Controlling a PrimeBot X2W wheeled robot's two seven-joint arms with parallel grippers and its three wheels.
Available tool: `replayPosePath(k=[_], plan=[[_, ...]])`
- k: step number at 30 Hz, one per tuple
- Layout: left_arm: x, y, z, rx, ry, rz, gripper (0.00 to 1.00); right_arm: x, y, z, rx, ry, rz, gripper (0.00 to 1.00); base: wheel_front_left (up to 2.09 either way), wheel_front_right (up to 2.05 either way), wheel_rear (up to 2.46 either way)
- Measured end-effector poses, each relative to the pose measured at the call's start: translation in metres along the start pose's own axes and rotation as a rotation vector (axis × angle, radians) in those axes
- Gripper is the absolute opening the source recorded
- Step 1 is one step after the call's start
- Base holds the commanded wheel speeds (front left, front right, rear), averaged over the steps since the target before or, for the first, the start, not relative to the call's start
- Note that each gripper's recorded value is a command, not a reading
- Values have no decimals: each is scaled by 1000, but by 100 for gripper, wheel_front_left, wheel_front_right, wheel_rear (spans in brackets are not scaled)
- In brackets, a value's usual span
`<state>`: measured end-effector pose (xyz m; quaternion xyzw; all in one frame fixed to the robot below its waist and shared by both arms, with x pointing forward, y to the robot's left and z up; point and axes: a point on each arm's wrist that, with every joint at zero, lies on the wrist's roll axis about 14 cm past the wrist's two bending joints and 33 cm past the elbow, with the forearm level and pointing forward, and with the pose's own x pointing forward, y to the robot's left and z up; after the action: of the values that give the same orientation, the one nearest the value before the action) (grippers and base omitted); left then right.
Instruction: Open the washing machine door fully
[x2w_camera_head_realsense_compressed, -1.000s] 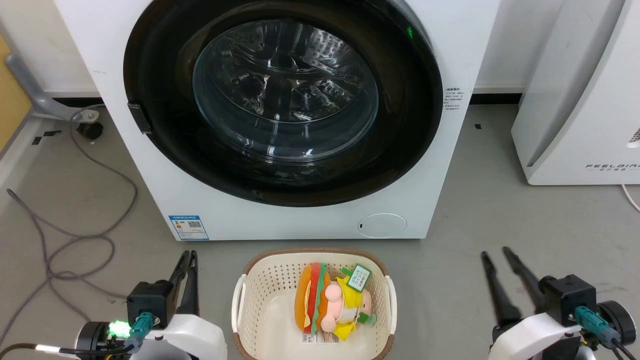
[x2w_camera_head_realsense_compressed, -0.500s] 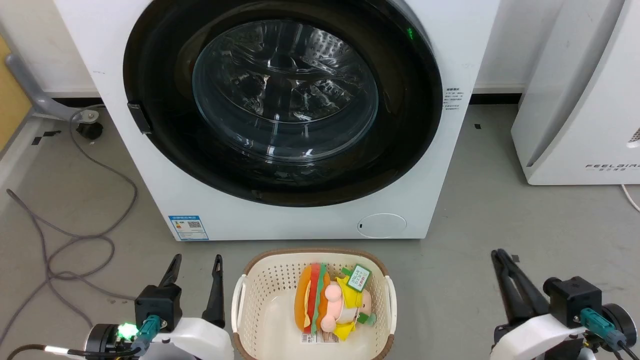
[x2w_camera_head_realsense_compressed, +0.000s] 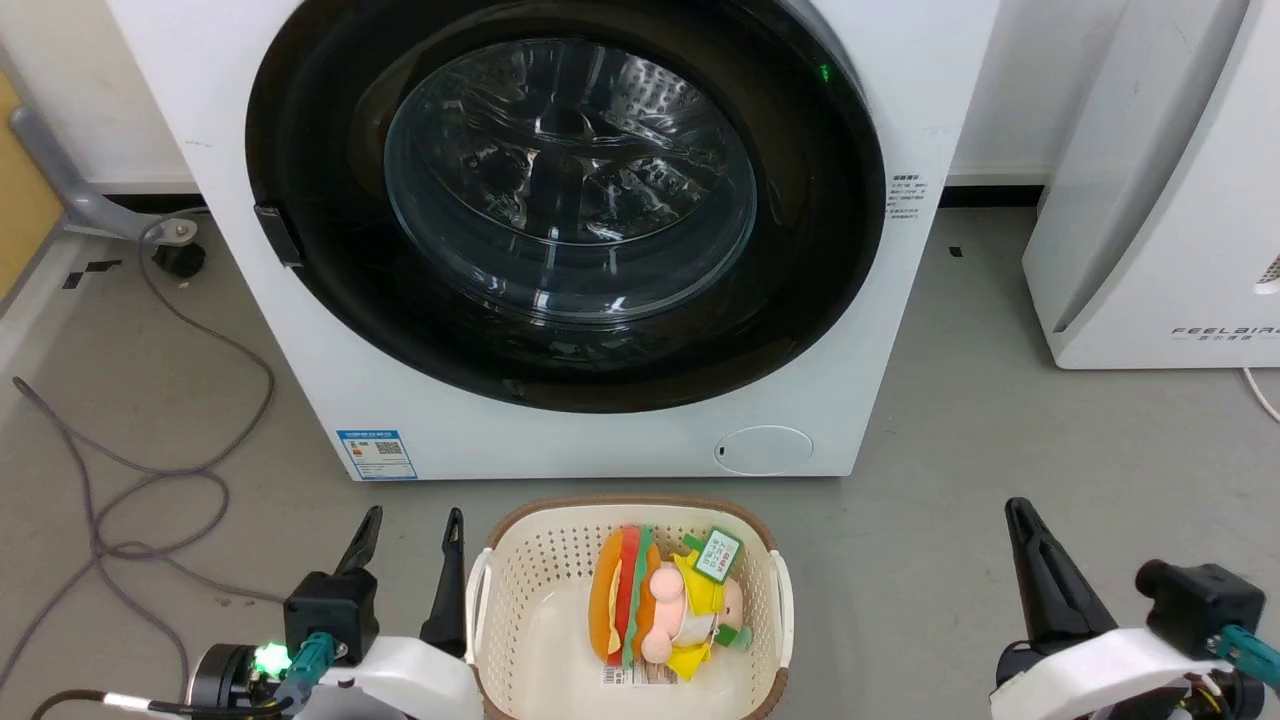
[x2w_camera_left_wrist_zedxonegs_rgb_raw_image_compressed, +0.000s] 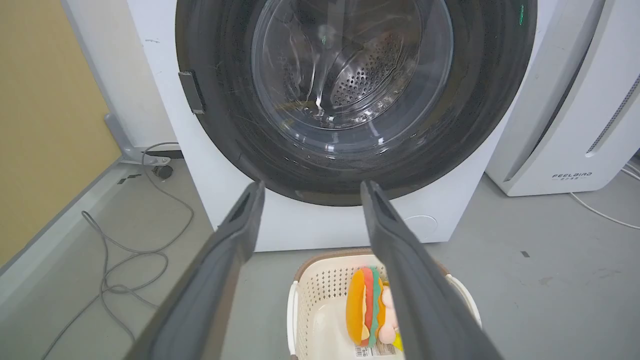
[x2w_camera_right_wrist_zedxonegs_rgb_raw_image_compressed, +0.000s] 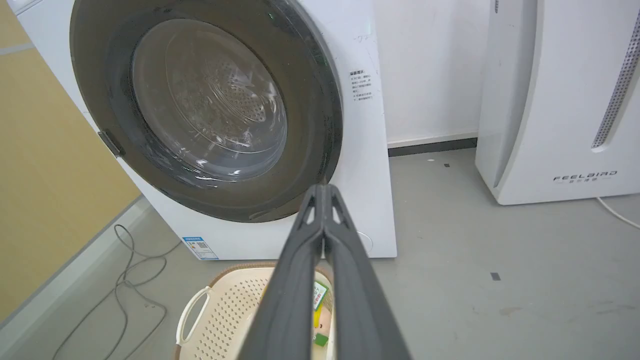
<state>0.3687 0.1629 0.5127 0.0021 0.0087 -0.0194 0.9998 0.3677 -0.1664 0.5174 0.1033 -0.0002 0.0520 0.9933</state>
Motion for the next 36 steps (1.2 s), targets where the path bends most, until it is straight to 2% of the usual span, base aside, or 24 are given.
replayPosePath(k=[8,16,25,36], plan=[[1,-3,1,-10,-9,-9,100,0,-7,1,271,-37,-28,0,0,0,0],[2,-7,1,-19,-20,-19,100,5,-14,9,473,-91,-52,0,0,0,0],[8,-10,3,-28,-36,-27,100,22,-27,22,647,-161,-82,0,0,0,0],[16,-16,1,-46,-43,-42,100,61,-55,35,797,-210,-123,0,0,0,0]])
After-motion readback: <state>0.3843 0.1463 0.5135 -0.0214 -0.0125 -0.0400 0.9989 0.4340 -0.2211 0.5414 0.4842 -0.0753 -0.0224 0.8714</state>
